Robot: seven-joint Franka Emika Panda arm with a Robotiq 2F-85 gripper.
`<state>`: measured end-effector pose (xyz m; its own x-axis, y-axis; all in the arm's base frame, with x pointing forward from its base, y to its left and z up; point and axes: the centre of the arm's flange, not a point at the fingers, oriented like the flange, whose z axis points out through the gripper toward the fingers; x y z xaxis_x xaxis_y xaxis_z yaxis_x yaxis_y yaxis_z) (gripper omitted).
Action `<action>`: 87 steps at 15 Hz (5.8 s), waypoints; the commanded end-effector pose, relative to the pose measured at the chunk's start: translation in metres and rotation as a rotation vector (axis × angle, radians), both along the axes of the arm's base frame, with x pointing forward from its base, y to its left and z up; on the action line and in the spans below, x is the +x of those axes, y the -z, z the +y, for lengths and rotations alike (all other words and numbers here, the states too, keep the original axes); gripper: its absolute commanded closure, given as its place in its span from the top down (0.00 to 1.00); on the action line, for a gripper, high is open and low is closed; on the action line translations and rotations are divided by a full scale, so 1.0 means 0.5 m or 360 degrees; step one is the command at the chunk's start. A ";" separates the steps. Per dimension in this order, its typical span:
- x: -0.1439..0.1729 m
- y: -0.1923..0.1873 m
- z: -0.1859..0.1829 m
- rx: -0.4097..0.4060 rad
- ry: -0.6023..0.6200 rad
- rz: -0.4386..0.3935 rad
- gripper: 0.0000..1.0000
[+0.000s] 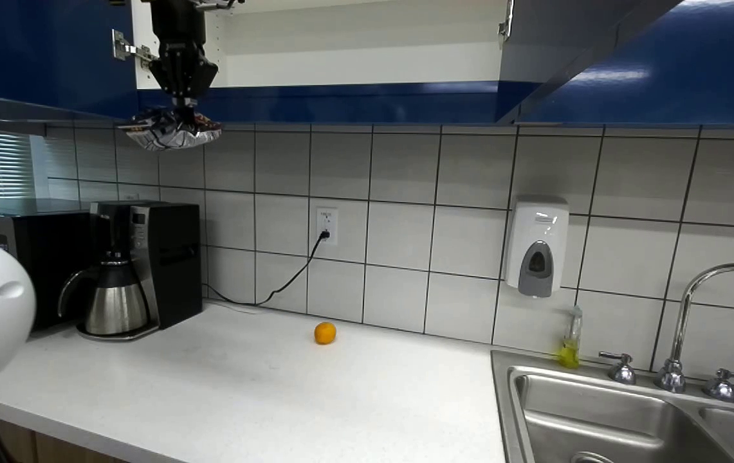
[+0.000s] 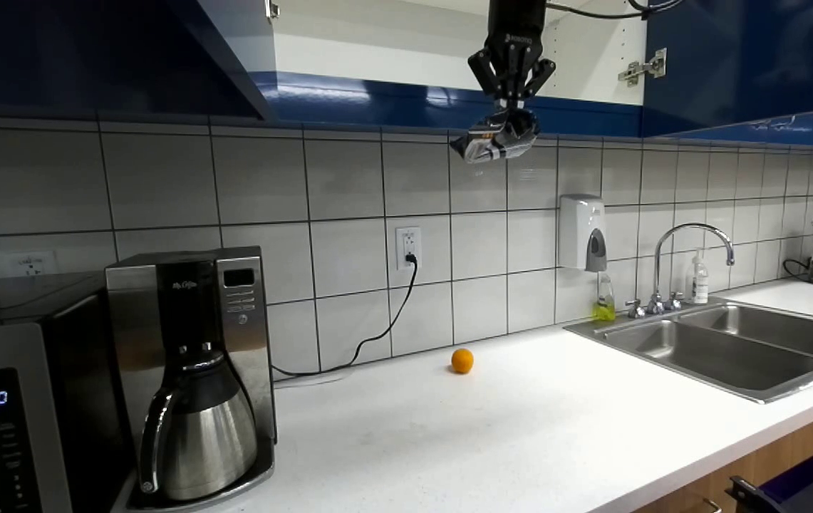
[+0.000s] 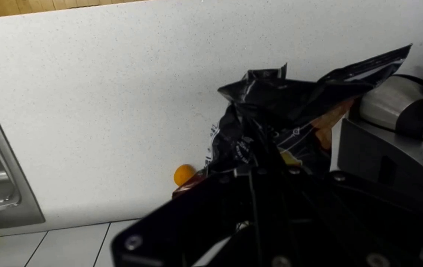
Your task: Put the black packet in the upper cabinet.
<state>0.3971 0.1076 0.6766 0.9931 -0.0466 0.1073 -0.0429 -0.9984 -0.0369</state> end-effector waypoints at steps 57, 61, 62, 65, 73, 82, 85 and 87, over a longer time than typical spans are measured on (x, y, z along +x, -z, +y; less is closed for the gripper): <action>0.178 -0.309 -0.065 -0.0205 0.0074 -0.0690 0.01; 0.217 -0.288 -0.074 -0.0218 0.0040 -0.0707 0.01; 0.223 -0.286 -0.074 -0.0226 0.0032 -0.0712 0.01; 0.235 -0.285 -0.076 -0.0232 0.0012 -0.0742 0.01; 0.271 -0.281 -0.112 -0.0222 0.0027 -0.0799 0.01; 0.311 -0.245 -0.148 -0.0222 0.0070 -0.0761 0.01; 0.314 -0.243 -0.148 -0.0229 0.0066 -0.0754 0.28; 0.314 -0.244 -0.148 -0.0235 0.0067 -0.0752 0.42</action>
